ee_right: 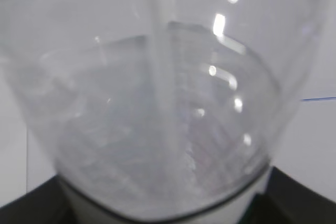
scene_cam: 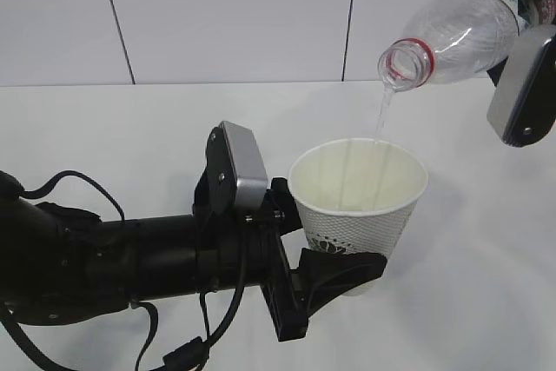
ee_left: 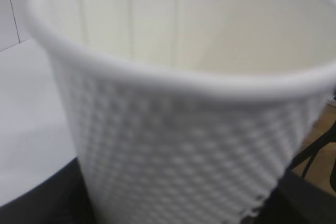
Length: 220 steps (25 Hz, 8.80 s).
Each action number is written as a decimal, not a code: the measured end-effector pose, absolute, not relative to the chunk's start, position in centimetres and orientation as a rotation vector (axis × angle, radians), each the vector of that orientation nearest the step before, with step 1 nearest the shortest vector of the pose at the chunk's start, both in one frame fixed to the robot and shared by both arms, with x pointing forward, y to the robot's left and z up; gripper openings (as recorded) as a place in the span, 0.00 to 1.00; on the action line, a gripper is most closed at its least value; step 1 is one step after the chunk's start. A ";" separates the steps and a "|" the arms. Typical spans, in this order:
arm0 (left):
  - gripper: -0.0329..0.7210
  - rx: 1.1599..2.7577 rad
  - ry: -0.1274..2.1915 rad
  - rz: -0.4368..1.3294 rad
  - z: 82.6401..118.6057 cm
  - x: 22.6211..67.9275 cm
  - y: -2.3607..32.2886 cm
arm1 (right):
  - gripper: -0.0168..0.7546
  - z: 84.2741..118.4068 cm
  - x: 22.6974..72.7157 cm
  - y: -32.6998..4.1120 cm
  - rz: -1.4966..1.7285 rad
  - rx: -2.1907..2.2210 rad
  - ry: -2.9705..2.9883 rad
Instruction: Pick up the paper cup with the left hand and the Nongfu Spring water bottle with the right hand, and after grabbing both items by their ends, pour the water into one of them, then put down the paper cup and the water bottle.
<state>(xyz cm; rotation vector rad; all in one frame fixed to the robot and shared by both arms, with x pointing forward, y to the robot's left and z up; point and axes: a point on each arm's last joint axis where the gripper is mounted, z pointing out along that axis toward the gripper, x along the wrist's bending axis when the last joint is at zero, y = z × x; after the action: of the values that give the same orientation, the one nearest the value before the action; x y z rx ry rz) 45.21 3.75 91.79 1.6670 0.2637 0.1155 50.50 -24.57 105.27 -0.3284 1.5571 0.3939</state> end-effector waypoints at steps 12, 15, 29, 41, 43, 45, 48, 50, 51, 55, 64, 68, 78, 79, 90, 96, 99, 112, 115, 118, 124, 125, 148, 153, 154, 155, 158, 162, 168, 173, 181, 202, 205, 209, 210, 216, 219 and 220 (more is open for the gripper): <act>0.74 1.667 0.264 0.115 91.8 45.2 3.7 | 0.61 105.3 50.5 -24.6 0.387 -0.333 1.555; 0.74 1.667 0.264 0.115 91.8 45.2 3.7 | 0.61 105.3 50.5 -24.6 0.387 -0.333 1.555; 0.74 1.668 0.264 0.116 91.8 45.2 3.7 | 0.61 105.3 50.5 -24.6 0.386 -0.332 1.554; 0.74 1.669 0.264 0.116 91.8 45.2 3.7 | 0.61 105.3 50.5 -24.6 0.386 -0.332 1.554; 0.74 1.669 0.264 0.116 91.8 45.2 3.7 | 0.61 105.3 50.5 -24.6 0.386 -0.332 1.554; 0.74 1.669 0.264 0.116 91.8 45.2 3.7 | 0.61 105.3 50.5 -24.6 0.386 -0.332 1.554; 0.74 1.669 0.264 0.116 91.8 45.2 3.7 | 0.61 105.3 50.5 -24.6 0.386 -0.330 1.554; 0.74 1.669 0.264 0.116 91.8 45.2 3.7 | 0.61 105.3 50.5 -24.6 0.386 -0.330 1.554; 0.74 1.669 0.264 0.116 91.8 45.2 3.7 | 0.61 105.3 50.5 -24.6 0.387 -0.330 1.554; 0.74 1.669 0.264 0.116 91.8 45.2 3.7 | 0.61 105.3 50.5 -24.6 0.387 -0.330 1.552; 0.74 1.669 0.264 0.116 91.8 45.2 3.7 | 0.61 105.3 50.5 -24.6 0.387 -0.330 1.552; 0.74 1.669 0.264 0.116 91.8 45.2 3.7 | 0.61 105.3 50.5 -24.6 0.387 -0.330 1.552; 0.74 1.669 0.264 0.116 91.8 45.2 3.7 | 0.61 105.3 50.5 -24.6 0.384 -0.333 1.551; 0.74 1.669 0.264 0.116 91.8 45.2 3.7 | 0.61 105.3 50.5 -24.6 0.384 -0.333 1.551; 0.74 1.669 0.264 0.116 91.8 45.2 3.7 | 0.61 105.3 50.5 -24.6 0.382 -0.337 1.548; 0.74 1.669 0.264 0.116 91.8 45.2 3.7 | 0.61 105.3 50.5 -24.6 0.382 -0.337 1.548; 0.74 1.669 0.264 0.116 91.8 45.2 3.7 | 0.61 105.3 50.5 -24.6 0.380 -0.339 1.548; 0.74 1.669 0.264 0.116 91.8 45.2 3.7 | 0.61 105.3 50.5 -24.6 0.377 -0.342 1.547; 0.74 1.669 0.264 0.116 91.8 45.2 3.7 | 0.61 105.3 50.5 -24.6 0.377 -0.342 1.547; 0.74 1.669 0.264 0.116 91.8 45.2 3.7 | 0.61 105.3 50.5 -24.6 0.377 -0.342 1.547; 0.74 1.669 0.264 0.116 91.8 45.2 3.7 | 0.61 105.3 50.5 -24.6 0.377 -0.342 1.547; 0.74 1.669 0.264 0.116 91.8 45.2 3.7 | 0.61 105.3 50.5 -24.6 0.377 -0.342 1.547; 0.74 1.669 0.264 0.116 91.8 45.2 3.7 | 0.61 105.3 50.5 -24.6 0.376 -0.344 1.545; 0.74 1.669 0.264 0.116 91.8 45.2 3.7 | 0.61 105.3 50.5 -24.6 0.372 -0.348 1.544; 0.74 1.669 0.264 0.116 91.8 45.2 3.7 | 0.61 105.3 50.5 -24.6 0.372 -0.348 1.544; 0.74 1.669 0.264 0.116 91.8 45.2 3.7 | 0.61 105.3 50.5 -24.6 0.372 -0.348 1.544; 0.74 1.669 0.264 0.116 91.8 45.2 3.7 | 0.61 105.3 50.5 -24.6 0.372 -0.348 1.544; 0.74 1.669 0.264 0.116 91.8 45.2 3.7 | 0.61 105.3 50.5 -24.6 0.372 -0.348 1.544; 0.74 1.670 0.265 0.116 91.8 45.2 3.8 | 0.61 105.3 50.5 -24.6 0.372 -0.348 1.543; 0.74 1.670 0.265 0.116 91.8 45.2 3.8 | 0.61 105.3 50.5 -24.6 0.372 -0.348 1.543; 0.74 1.671 0.265 0.116 91.7 45.2 3.8 | 0.61 105.3 50.5 -24.6 0.370 -0.350 1.543; 0.74 1.671 0.265 0.116 91.7 45.2 3.8 | 0.61 105.4 50.5 -24.6 0.359 -0.360 1.536; 0.74 1.671 0.265 0.116 91.7 45.2 3.8 | 0.61 105.4 50.5 -24.6 0.359 -0.360 1.536; 0.74 1.671 0.265 0.116 91.7 45.2 3.8 | 0.61 105.4 50.5 -24.6 0.359 -0.360 1.536; 0.74 1.671 0.265 0.116 91.7 45.2 3.8 | 0.61 105.4 50.5 -24.6 0.359 -0.360 1.536; 0.74 1.671 0.265 0.116 91.7 45.2 3.8 | 0.61 105.4 50.5 -24.6 0.358 -0.361 1.536; 0.74 1.671 0.265 0.116 91.7 45.2 3.8 | 0.61 105.4 50.5 -24.6 0.358 -0.361 1.535; 0.74 1.671 0.265 0.116 91.7 45.2 3.8 | 0.61 105.4 50.5 -24.6 0.358 -0.361 1.535</act>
<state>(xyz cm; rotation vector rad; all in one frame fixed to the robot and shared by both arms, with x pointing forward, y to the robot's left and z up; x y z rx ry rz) 45.22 3.75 91.75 1.6711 0.2652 0.1162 50.53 -24.57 105.42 -0.3612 1.5352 0.3582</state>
